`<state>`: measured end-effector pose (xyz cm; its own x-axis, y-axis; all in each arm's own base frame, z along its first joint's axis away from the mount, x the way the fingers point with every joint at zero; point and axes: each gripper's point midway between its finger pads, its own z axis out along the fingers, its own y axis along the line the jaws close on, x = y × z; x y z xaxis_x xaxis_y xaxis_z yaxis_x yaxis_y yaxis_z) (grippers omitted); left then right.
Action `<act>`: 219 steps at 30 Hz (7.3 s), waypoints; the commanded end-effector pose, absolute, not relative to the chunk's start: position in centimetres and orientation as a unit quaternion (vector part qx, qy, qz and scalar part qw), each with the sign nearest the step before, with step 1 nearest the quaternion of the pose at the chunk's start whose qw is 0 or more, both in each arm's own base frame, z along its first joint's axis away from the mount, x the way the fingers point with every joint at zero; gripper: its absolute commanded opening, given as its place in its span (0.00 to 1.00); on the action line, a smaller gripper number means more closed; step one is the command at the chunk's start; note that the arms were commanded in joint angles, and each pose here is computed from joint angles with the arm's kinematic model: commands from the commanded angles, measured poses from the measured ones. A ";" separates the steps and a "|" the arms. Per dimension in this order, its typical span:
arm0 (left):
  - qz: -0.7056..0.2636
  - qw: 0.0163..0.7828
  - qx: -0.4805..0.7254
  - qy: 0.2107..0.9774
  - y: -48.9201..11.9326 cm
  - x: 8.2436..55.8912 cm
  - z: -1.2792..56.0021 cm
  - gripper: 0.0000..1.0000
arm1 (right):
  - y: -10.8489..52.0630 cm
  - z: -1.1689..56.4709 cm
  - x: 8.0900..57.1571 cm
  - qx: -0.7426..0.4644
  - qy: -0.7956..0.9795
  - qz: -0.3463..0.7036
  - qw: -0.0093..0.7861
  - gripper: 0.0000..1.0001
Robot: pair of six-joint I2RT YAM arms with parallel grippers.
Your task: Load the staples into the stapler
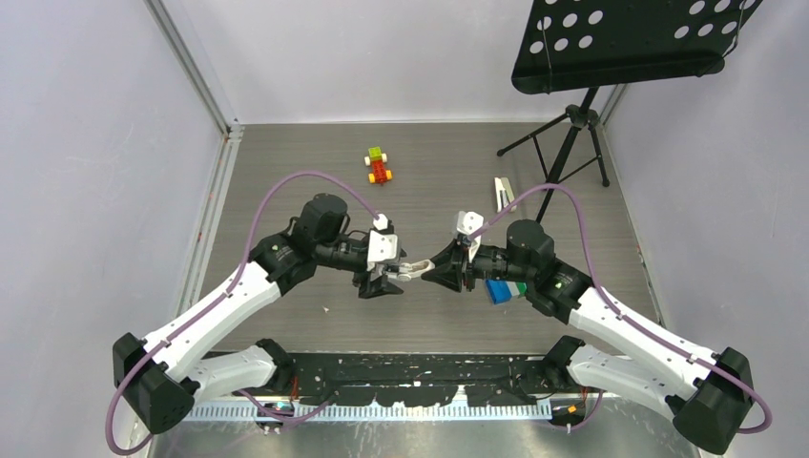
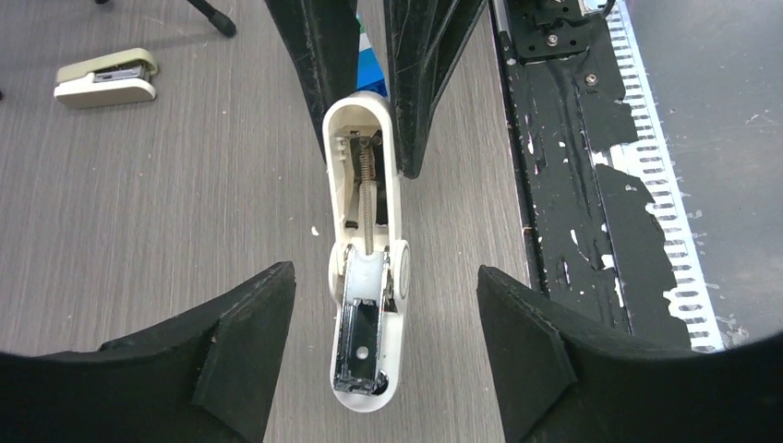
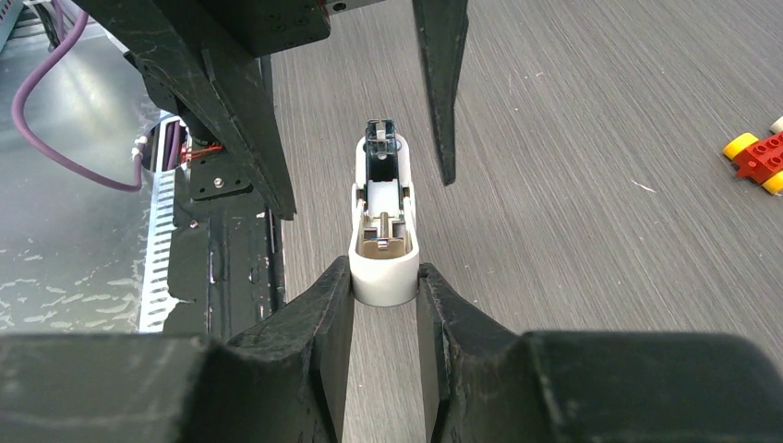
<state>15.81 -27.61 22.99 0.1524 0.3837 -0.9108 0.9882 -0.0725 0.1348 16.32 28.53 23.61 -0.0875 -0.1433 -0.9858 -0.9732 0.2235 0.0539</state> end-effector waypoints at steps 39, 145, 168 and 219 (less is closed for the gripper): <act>-0.246 0.464 0.487 0.698 -27.0 22.5 20.4 0.00 | 26.7 25.5 21.0 -0.352 0.644 0.350 0.582 0.70; -0.095 0.531 0.174 0.824 -13.8 23.9 24.3 1.00 | 10.1 7.3 43.8 0.056 0.896 -0.074 0.434 0.51; -0.060 0.522 0.175 0.833 -12.7 24.3 22.0 1.00 | 9.6 3.4 45.6 0.075 0.914 -0.098 0.385 0.24; -0.020 0.624 0.053 0.779 -6.8 23.9 25.8 1.00 | 29.0 -0.7 19.5 -0.462 0.762 -0.308 0.332 0.32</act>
